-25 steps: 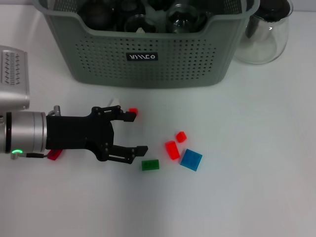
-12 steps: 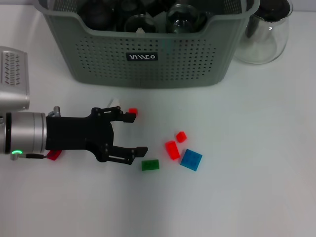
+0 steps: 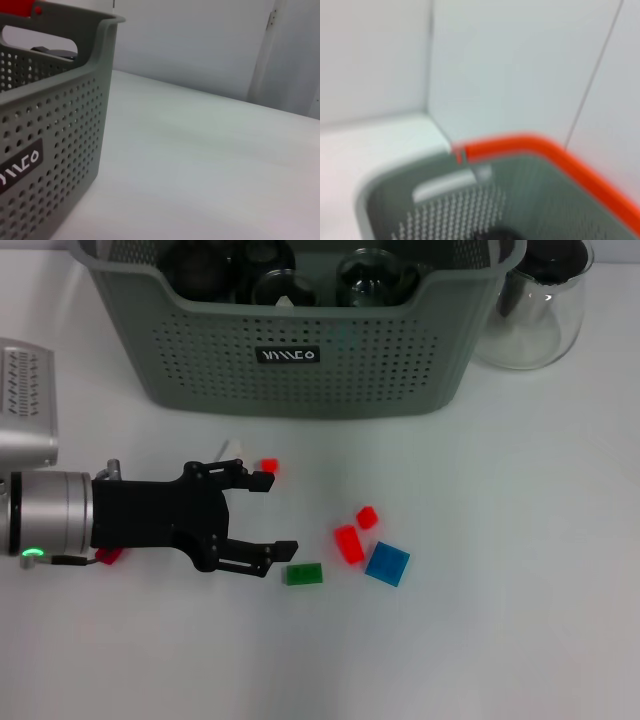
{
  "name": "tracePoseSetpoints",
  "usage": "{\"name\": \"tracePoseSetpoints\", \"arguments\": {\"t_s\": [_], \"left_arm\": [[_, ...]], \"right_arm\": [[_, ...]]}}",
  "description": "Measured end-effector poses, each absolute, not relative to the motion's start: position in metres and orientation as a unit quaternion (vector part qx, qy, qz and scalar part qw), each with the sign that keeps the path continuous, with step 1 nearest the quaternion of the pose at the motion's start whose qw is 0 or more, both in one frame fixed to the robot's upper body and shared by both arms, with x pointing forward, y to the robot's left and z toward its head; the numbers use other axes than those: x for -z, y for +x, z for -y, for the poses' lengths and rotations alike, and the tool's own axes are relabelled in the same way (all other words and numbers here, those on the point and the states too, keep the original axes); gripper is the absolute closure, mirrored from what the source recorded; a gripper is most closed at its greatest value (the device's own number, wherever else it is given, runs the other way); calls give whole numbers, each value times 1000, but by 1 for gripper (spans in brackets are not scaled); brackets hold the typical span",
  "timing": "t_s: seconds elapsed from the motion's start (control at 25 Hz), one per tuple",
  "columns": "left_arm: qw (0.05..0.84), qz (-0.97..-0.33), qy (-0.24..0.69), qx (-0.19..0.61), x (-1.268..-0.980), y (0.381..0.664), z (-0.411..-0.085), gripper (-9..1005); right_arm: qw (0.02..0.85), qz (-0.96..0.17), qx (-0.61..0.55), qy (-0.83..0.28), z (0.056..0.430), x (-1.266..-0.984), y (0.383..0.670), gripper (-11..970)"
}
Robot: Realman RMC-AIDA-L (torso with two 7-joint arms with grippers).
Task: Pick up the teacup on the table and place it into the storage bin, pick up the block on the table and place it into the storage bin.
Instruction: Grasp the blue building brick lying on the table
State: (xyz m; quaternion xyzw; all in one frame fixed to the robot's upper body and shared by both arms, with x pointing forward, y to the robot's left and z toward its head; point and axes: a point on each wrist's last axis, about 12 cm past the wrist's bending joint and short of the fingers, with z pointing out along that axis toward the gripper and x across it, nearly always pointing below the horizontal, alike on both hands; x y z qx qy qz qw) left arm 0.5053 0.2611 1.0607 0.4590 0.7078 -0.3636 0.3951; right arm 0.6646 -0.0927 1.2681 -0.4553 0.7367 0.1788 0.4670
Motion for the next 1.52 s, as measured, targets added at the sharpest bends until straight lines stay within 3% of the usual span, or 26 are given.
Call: {"name": "tracePoseSetpoints", "arguments": {"t_s": [0.12,0.32,0.76,1.08,1.52], "left_arm": [[395,-708,459,364,-1060,505,-261,77],[395,-707,459,365,-1060,505,-261,77],[395,-707,459,364,-1061,505,-261,77],[395,-706,461,365,-1061,505,-261,77],[394,-706,459,369,-1059,503,-260,77]], "right_arm": [[478,-707,-232,-466,109,-1288,646,25],[441,-673,-316,-503,146,-1296,616,28],[272,-700,-325,-575,199,-1240,572,29],[120,-770,-235,-581,165,-1196,563,29],[45,-790,-147,-594,109,-1145,559,31]]}}
